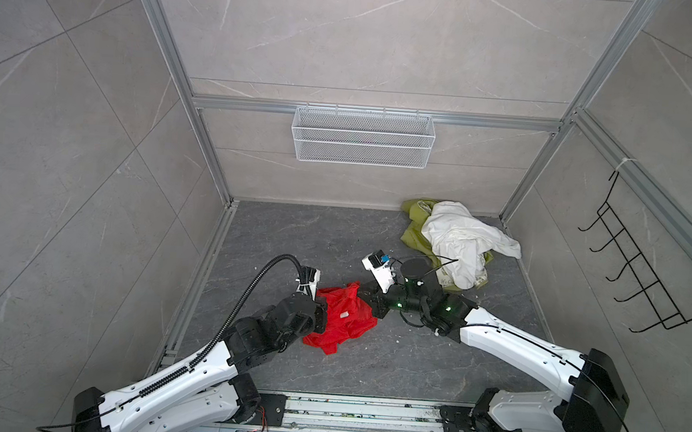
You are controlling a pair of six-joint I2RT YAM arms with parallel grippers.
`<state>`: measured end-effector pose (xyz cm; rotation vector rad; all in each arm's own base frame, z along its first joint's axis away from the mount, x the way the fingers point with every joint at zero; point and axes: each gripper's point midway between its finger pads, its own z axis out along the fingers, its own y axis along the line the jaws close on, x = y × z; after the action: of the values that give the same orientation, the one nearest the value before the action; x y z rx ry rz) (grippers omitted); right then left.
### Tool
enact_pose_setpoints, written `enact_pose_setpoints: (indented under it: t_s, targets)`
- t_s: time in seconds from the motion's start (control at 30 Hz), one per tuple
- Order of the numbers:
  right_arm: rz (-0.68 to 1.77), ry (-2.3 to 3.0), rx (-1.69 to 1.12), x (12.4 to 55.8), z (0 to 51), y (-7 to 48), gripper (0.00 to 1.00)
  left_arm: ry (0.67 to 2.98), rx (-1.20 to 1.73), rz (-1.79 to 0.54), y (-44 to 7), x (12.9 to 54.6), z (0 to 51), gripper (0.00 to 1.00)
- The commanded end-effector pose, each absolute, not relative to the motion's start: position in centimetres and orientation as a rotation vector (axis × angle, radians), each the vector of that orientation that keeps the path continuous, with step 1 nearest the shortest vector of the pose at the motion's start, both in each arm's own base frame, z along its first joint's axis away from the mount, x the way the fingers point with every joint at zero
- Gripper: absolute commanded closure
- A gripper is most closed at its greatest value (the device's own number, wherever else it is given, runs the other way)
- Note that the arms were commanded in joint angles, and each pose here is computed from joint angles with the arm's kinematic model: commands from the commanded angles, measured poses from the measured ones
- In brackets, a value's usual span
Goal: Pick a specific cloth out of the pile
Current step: 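Lower the red cloth onto the open table with both grippers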
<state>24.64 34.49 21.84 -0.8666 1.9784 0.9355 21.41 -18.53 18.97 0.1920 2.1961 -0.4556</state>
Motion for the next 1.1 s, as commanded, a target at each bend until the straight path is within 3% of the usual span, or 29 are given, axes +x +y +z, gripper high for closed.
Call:
enact_pose_setpoints:
  t_s: [0.0,1.07]
  targets:
    - [0.931,1.975,-0.844,25.1,21.2,34.5,1.00,2.170,0.109,-0.481,-18.2,22.1,19.3,1.00]
    - [0.821,2.191,-0.748,27.3,10.1,30.7,1.00,2.394,-0.184,-0.414,-13.0,21.5,8.4,1.00]
